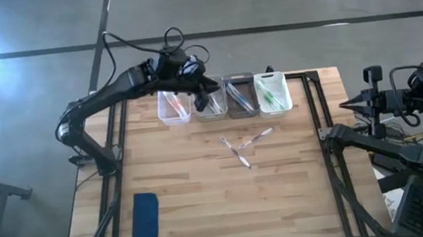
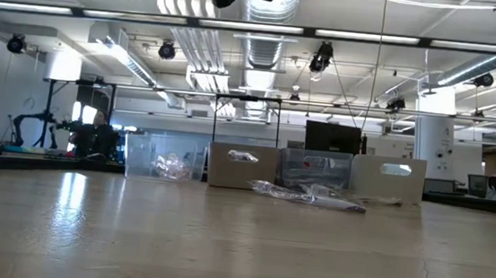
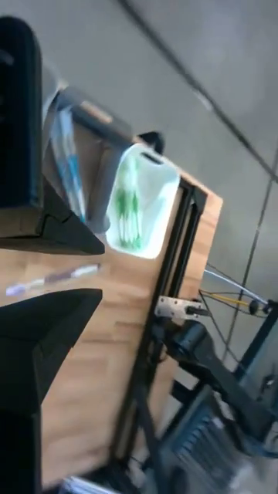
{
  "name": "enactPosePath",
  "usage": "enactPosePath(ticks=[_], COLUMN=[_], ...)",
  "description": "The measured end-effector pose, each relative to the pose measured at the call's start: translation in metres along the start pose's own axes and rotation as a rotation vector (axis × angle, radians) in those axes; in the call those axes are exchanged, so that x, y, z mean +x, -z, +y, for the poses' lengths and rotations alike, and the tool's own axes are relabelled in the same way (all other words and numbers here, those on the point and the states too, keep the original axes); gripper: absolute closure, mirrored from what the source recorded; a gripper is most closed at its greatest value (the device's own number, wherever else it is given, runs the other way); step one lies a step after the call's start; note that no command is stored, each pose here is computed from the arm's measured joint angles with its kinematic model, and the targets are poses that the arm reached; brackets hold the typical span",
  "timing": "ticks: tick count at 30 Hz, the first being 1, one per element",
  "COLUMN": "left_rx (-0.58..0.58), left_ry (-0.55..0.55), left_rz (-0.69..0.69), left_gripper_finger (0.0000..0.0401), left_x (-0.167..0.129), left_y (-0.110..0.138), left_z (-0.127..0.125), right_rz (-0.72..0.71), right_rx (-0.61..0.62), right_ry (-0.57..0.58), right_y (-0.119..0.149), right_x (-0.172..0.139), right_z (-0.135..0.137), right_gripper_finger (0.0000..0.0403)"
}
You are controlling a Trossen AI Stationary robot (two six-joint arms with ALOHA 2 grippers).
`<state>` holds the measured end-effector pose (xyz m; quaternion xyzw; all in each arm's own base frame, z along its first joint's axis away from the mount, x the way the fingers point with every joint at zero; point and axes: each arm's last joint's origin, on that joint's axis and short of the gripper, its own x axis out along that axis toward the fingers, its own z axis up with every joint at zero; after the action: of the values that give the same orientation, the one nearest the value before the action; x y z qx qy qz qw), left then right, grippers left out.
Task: Pick & Place Toothbrushes
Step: Put the purple toothbrush into the gray bin
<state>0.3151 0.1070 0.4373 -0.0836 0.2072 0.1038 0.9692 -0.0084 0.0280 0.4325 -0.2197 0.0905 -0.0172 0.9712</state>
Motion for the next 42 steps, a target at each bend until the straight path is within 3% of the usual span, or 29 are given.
enactPosePath(ticks=[7, 16, 22, 28, 31, 37, 42], left_rx=[-0.184, -0.298, -0.369, -0.372, -0.388, -0.441, -0.408], left_ry=[0.002, 0.003, 0.055, 0.105, 0.013, -0.301, -0.289], left_rz=[0.007, -0.022, -0.188, -0.255, -0.258, -0.297, -0.284], left_gripper_finger=[0.0316, 0.0316, 0.0316, 0.0316, 0.0319, 0.0335, 0.0339], left_x=[0.003, 0.008, 0.035, 0.072, 0.081, 0.081, 0.08], left_y=[0.001, 0.002, -0.004, 0.004, 0.01, 0.019, 0.021], left_z=[-0.001, -0.001, -0.007, -0.021, -0.028, -0.046, -0.056], right_rz=[0.0, 0.001, 0.001, 0.001, 0.001, 0.001, 0.001], right_rx=[0.0, 0.001, 0.001, 0.001, 0.001, 0.001, 0.001], right_ry=[0.0, -0.001, -0.001, -0.001, -0.001, -0.001, -0.001], right_y=[0.0, 0.0, 0.0, 0.0, 0.0, 0.0, 0.0], right_x=[0.0, 0.0, 0.0, 0.0, 0.0, 0.0, 0.0], right_z=[0.0, 0.0, 0.0, 0.0, 0.0, 0.0, 0.0], right_gripper_finger=[0.0394, 0.0394, 0.0394, 0.0394, 0.0394, 0.0394, 0.0394])
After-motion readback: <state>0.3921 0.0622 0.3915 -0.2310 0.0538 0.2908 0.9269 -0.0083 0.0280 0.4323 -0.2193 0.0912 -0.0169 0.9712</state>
